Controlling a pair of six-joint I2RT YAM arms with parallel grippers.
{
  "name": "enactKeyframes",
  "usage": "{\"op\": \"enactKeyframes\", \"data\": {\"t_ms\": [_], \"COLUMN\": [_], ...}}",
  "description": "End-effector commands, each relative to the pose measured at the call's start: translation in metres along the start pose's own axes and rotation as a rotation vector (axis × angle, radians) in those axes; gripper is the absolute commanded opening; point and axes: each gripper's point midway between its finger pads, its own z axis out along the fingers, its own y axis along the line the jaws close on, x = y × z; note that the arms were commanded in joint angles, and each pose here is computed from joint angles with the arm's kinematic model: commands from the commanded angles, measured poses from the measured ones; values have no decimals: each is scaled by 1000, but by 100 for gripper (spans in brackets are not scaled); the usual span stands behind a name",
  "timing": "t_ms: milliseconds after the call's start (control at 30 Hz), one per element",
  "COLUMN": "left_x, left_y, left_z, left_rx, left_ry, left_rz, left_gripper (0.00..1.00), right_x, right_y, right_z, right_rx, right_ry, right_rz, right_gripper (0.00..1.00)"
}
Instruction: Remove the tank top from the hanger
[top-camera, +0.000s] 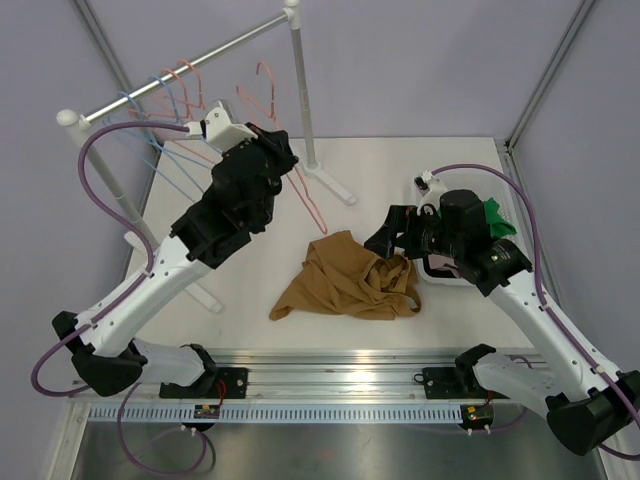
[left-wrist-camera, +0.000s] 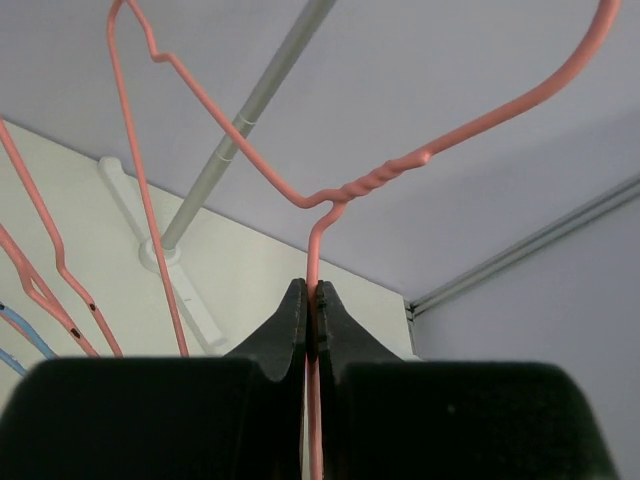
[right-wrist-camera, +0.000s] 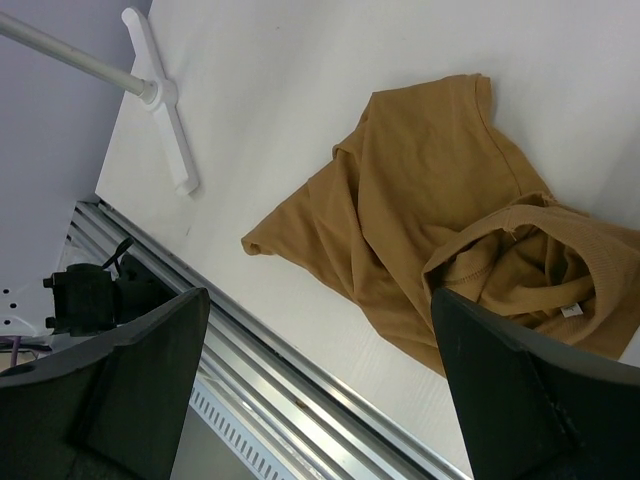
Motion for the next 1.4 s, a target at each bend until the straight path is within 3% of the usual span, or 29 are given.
{"op": "enactKeyframes", "data": {"t_ms": [0,433,633,933,1333,1367], "left_x": [-21,-77,-80,-37,-51,-51], "left_y": [-1,35,39,77,63,62], "left_z": [17,92,121,130,123,122], "left_rx": [-53,-169,-188,-261,-194,-190], "left_ry": [-20,-116,-102,-38,-54,-49], "left_rz": [-178,-234,-212,-232,-239,-238], "left_gripper": [0,0,0,0,0,8], "right_x": [-12,-12,-7,-3,-3,-2], "right_y": [13,14,10,8,10,10], "right_z": [-3,-3,4,9,9,10], "right_rx": [-45,-53,-50,-55,-64,-67], "right_ry": [-50,-49,-27,-8,-9,-2], "right_rz": [-16,-21,-22,-31,-38,-38], "right_gripper": [100,99,99,100,99,100]}}
